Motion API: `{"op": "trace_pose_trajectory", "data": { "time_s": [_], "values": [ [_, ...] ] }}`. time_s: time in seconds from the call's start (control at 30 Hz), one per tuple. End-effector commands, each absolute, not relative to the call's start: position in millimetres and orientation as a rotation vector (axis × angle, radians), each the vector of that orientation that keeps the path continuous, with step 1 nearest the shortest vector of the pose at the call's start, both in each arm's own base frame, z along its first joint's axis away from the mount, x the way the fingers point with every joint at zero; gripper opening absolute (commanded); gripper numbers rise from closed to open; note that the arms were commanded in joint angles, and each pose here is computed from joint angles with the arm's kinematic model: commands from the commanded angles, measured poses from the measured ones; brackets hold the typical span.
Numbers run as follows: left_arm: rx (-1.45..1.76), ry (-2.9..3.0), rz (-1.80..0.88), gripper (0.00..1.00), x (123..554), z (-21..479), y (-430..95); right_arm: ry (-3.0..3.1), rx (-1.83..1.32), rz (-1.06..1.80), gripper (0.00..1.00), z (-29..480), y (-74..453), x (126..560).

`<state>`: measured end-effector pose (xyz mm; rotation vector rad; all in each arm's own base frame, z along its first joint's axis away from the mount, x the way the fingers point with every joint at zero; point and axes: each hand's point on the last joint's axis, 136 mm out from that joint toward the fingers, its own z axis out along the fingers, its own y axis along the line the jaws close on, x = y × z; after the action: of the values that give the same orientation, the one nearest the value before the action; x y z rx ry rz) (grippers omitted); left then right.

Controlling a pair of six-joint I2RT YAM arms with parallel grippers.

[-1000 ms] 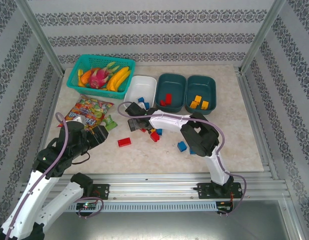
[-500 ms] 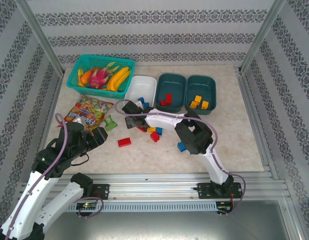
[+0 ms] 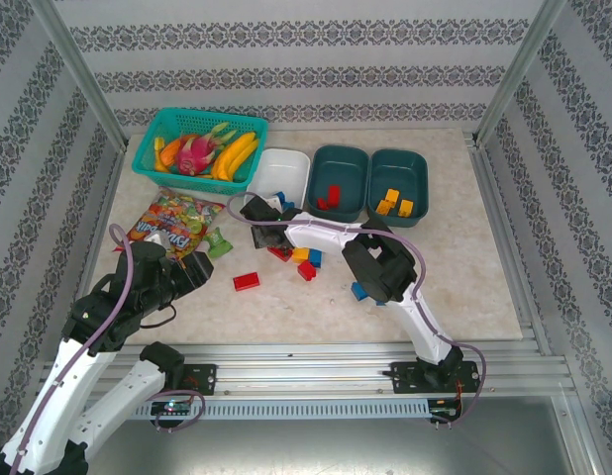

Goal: Sort the legos into containers by color

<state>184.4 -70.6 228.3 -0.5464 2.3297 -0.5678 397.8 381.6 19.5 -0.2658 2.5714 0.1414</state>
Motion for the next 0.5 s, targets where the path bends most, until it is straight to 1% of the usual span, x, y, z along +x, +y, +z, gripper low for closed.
{"op": "trace_pose_trajectory", "data": {
  "time_s": [0.0,0.2,0.47],
  "values": [
    [-0.527,2.309,-0.597,0.73,183,239,-73,2.586,-0.27,0.127,0.53,21,380,390],
    [-0.533,2.297,-0.611,0.73,186,240,-75,2.551,-0.335,0.245,0.49,53,401,366],
    [-0.545,2.29,-0.635,0.73,194,235,-80,2.501,-0.417,0.431,0.47,92,434,338]
  ]
}}
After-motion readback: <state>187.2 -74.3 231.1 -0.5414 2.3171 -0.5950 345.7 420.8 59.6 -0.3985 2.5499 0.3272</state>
